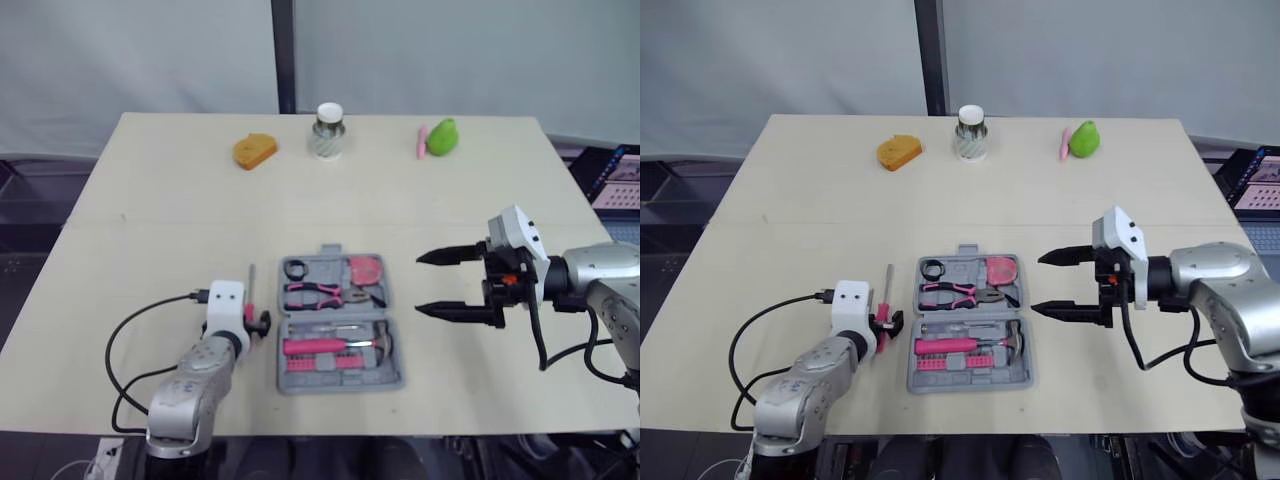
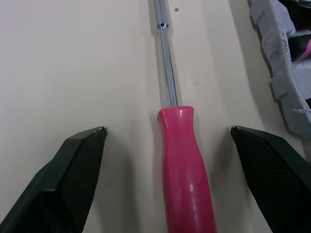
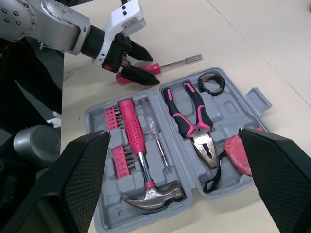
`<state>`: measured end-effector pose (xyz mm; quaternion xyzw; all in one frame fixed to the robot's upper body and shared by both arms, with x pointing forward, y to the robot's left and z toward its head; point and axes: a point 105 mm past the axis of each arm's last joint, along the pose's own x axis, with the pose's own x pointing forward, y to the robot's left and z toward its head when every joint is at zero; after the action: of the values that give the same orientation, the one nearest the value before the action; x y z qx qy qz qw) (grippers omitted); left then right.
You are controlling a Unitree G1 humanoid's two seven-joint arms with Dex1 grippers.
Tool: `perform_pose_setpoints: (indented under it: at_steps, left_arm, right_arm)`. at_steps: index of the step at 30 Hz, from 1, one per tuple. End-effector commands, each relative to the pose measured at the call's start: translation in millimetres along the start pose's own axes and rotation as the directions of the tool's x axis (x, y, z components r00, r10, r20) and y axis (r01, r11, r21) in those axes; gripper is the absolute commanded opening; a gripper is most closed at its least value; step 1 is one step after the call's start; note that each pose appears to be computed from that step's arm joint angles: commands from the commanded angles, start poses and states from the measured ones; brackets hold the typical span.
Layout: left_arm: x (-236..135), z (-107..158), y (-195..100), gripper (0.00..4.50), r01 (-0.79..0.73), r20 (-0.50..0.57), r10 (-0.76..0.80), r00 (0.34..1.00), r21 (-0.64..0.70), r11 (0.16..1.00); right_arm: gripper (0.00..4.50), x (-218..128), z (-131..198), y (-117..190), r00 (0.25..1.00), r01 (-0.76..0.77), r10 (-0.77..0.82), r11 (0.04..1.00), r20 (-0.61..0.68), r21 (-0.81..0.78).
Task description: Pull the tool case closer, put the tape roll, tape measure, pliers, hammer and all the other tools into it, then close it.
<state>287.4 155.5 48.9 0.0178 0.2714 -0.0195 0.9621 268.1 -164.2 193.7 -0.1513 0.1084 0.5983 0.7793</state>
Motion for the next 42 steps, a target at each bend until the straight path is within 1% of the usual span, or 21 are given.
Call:
perform_pose_setpoints:
  at_steps: [1, 7, 8, 10, 13, 16, 21, 25, 27, 29, 31, 32, 34, 36, 38, 39, 40, 42]
  left_arm:
    - [3.1, -17.4, 2.2, 4.41, -0.006, -0.085, 0.007, 0.996, 0.006, 1.0]
    - [3.6, -20.6, 3.2, 4.41, -0.004, -0.11, 0.005, 0.994, 0.009, 1.0]
    - [3.8, -21.7, 3.8, 4.18, -0.007, -0.117, 0.009, 0.993, 0.009, 1.0]
    - [4.1, -22.9, 5.1, 3.6, -0.016, -0.124, 0.017, 0.992, 0.009, 1.0]
    - [4.9, -23.6, 6.9, 2.21, -0.025, -0.128, 0.025, 0.991, 0.002, 1.0]
    - [6.0, -22.8, 7.8, 0.66, -0.029, -0.127, 0.029, 0.991, 0.003, 1.0]
    - [8.8, -20.6, 9.4, 0.61, -0.015, -0.115, 0.016, 0.993, 0.01, 1.0]
    - [9.4, -9.3, 13.5, 0.61, 0.019, -0.068, -0.016, 0.998, 0.042, 0.999]
    - [7.4, 2.0, 20.2, 0.61, 0.041, -0.028, -0.038, 0.999, 0.091, 0.995]
    - [0.5, 23.7, 28.2, 0.61, 0.089, 0.038, -0.099, 0.994, 0.208, 0.974]
    - [-10.3, 48.0, 32.7, 0.61, 0.152, 0.09, -0.199, 0.976, 0.371, 0.916]
    - [-14.7, 56.3, 33.5, 0.61, 0.178, 0.102, -0.242, 0.965, 0.425, 0.888]
    - [-28.2, 78.4, 30.5, 0.61, 0.269, 0.066, -0.38, 0.922, 0.598, 0.755]
    - [-38.9, 90.1, 25.2, 0.61, 0.364, -0.031, -0.483, 0.875, 0.699, 0.615]
    - [-47.3, 90.2, 14.8, 0.61, 0.458, -0.157, -0.558, 0.815, 0.763, 0.455]
    - [-49.7, 89.4, 12.0, 0.61, 0.485, -0.198, -0.574, 0.795, 0.775, 0.405]
    - [-53.6, 87.9, 6.7, 0.61, 0.526, -0.248, -0.601, 0.76, 0.778, 0.344]
    - [-62.9, 82.9, -10.7, 0.61, 0.607, -0.352, -0.656, 0.667, 0.767, 0.206]
  right_arm:
    - [4.5, -5.4, 9.6, 4.6, 1.0, -0.006, 0.006, 0.999, 0.003, -0.043]
    - [4.5, -4.3, 8.4, 5.0, 1.0, -0.005, 0.005, 0.999, 0.004, -0.039]
    - [4.5, -4.2, 8.2, 4.8, 1.0, -0.005, 0.005, 0.999, 0.004, -0.038]
    - [4.5, -4.1, 7.5, 4.4, 1.0, -0.004, 0.004, 0.999, 0.003, -0.037]
    - [4.5, -3.8, 7.5, 3.9, 1.0, -0.003, 0.003, 0.999, 0.004, -0.038]
    - [4.5, -3.2, 9.4, 3.6, 1.0, -0.002, 0.002, 0.999, 0.009, -0.045]
    - [4.5, -0.7, 20.2, 6.7, 0.999, -0.002, 0.006, 0.998, 0.054, -0.065]
    - [4.5, 2.6, 28.2, 13.0, 0.996, -0.013, 0.02, 0.997, 0.084, -0.079]
    - [4.5, 2.9, 29.9, 15.6, 0.996, -0.016, 0.023, 0.997, 0.092, -0.078]
    - [4.5, 2.0, 28.6, 18.7, 0.995, -0.02, 0.026, 0.997, 0.092, -0.071]
    - [4.5, 0.3, 24.7, 22.1, 0.996, -0.026, 0.031, 0.998, 0.082, -0.064]
    - [4.5, 0.0, 23.5, 23.4, 0.996, -0.028, 0.033, 0.998, 0.078, -0.062]
    - [4.5, -1.9, 18.7, 27.6, 0.997, -0.036, 0.04, 0.998, 0.063, -0.056]
    - [4.5, -2.9, 13.9, 32.2, 0.998, -0.048, 0.05, 0.997, 0.044, -0.053]
    - [4.5, -4.6, 10.0, 36.6, 0.998, -0.059, 0.06, 0.997, 0.029, -0.052]
    - [4.5, -5.3, 9.0, 38.0, 0.998, -0.061, 0.063, 0.997, 0.025, -0.052]
    - [4.5, -5.5, 8.3, 40.1, 0.998, -0.067, 0.068, 0.996, 0.019, -0.052]
    - [4.5, -7.4, 7.3, 44.8, 0.997, -0.074, 0.074, 0.995, 0.0, -0.062]
